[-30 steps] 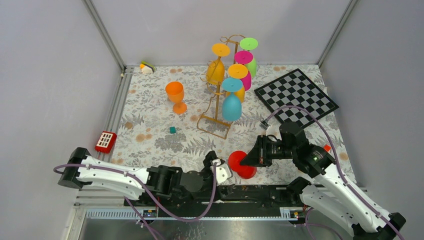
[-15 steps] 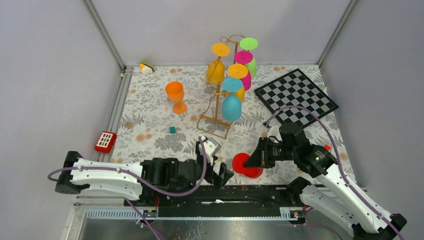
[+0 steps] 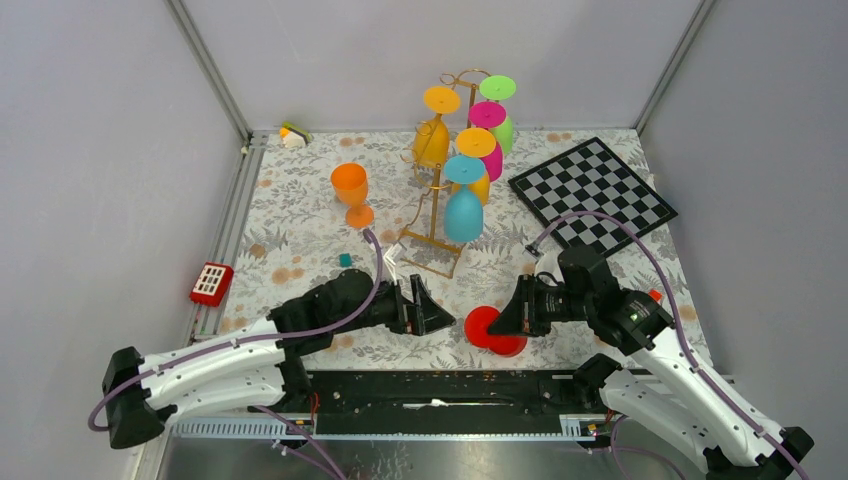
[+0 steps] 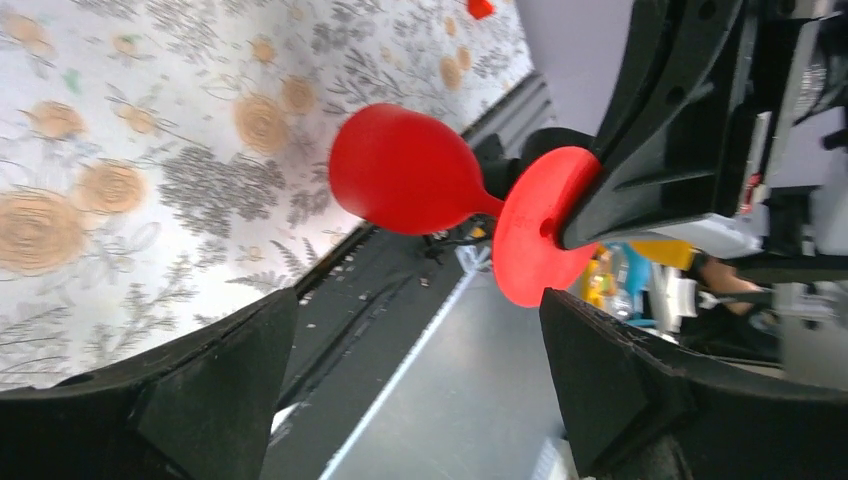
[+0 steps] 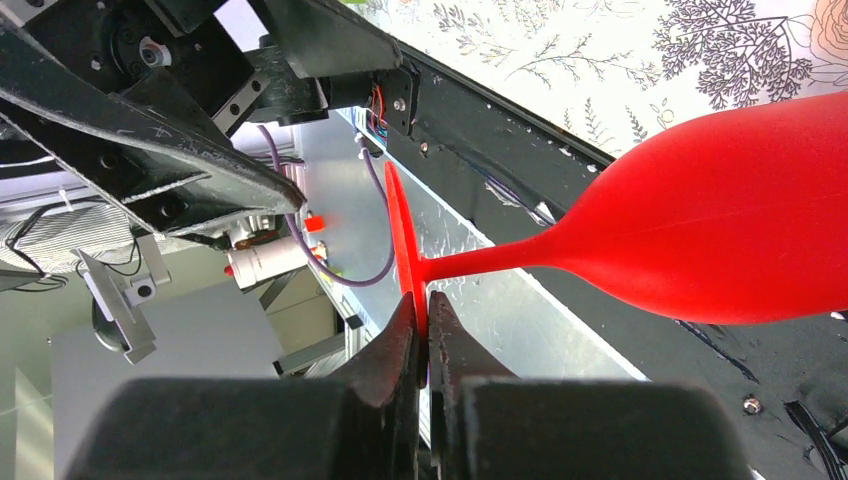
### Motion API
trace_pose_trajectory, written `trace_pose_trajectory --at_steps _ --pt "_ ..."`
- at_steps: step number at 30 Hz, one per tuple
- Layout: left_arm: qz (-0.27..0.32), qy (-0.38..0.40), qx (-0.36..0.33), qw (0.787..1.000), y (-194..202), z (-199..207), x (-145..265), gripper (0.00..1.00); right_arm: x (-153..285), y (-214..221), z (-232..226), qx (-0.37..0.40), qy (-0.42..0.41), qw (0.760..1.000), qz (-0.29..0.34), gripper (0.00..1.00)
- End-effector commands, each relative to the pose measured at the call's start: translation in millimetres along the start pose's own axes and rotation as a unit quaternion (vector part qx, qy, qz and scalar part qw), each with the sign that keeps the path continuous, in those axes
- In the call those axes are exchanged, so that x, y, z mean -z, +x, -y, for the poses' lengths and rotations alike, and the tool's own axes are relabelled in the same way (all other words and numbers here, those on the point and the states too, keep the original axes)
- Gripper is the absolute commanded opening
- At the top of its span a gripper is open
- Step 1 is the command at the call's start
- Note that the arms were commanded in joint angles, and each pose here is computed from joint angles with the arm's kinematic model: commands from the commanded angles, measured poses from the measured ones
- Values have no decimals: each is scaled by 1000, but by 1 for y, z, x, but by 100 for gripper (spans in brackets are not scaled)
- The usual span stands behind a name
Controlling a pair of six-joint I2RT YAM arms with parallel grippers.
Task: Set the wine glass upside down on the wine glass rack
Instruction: Turn the wine glass upside down at the wine rack.
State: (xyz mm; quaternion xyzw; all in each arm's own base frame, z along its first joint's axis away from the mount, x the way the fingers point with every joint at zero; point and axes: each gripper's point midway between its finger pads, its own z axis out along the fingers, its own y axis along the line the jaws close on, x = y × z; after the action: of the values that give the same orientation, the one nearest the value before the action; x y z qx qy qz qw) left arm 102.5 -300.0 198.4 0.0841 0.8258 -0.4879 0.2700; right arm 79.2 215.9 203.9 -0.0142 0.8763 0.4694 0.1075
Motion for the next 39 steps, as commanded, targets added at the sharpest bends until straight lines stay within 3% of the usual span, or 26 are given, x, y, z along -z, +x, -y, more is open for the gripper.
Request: trace_pose_trajectory --at_steps 1,9,16,19,27,35,39 --pt "-12 171 63 983 -11 63 14 96 4 -4 -13 20 -16 1000 3 0" --pt "-54 258 90 960 -9 93 15 85 6 -9 -45 -6 -100 995 13 0" --pt "-64 284 103 951 -11 103 11 65 11 -11 -65 -23 -149 988 14 0" --pt "-64 289 105 950 -12 106 10 52 13 -11 -68 -21 -152 988 15 0" --pt "-60 284 112 950 -13 103 8 2 14 -11 -68 -23 -154 988 20 0" --pt "-37 268 122 955 -13 91 8 0 12 -10 -65 -22 -151 988 15 6" --pt "-36 260 124 957 -12 87 8 0 10 -10 -62 -24 -147 989 17 21"
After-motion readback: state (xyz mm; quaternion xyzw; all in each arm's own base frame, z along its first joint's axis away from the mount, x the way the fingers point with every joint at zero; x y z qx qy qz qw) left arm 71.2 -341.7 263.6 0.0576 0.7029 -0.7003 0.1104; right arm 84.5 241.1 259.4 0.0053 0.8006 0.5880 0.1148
